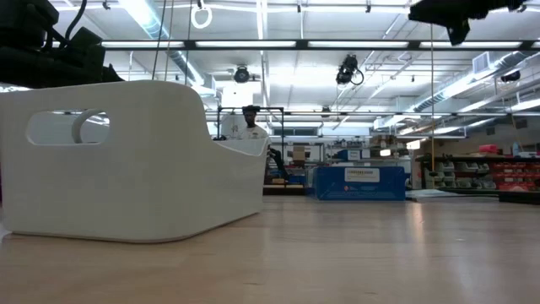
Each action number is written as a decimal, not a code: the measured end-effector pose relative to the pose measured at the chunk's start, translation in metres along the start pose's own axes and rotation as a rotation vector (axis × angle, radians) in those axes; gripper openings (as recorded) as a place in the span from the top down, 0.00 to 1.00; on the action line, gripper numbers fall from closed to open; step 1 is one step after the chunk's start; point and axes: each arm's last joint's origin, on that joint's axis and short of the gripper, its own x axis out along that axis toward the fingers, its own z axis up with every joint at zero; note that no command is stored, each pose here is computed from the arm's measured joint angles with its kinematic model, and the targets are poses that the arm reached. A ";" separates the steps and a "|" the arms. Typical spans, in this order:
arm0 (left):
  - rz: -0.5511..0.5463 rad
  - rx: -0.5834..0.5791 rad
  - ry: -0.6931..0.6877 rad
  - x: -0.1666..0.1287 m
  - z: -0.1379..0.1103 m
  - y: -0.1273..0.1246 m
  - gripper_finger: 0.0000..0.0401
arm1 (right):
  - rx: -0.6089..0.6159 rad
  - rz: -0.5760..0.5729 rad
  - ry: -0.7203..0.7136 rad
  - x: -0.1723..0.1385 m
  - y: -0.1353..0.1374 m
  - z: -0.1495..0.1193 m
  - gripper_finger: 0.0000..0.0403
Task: Pick and place USB-C Cables
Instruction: Return to Home Position
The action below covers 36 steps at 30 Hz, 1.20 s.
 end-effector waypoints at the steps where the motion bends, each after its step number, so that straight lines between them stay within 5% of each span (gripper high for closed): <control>1: 0.000 0.000 0.000 0.000 0.000 0.000 0.94 | 0.017 0.006 0.000 0.000 -0.001 -0.005 0.85; 10: 0.000 0.000 0.000 0.000 0.000 0.000 0.94 | 0.199 0.091 -0.021 -0.006 -0.007 -0.042 0.99; 36: 0.000 0.000 0.001 0.000 0.000 0.000 0.94 | 0.461 0.235 0.118 0.002 -0.013 -0.132 0.97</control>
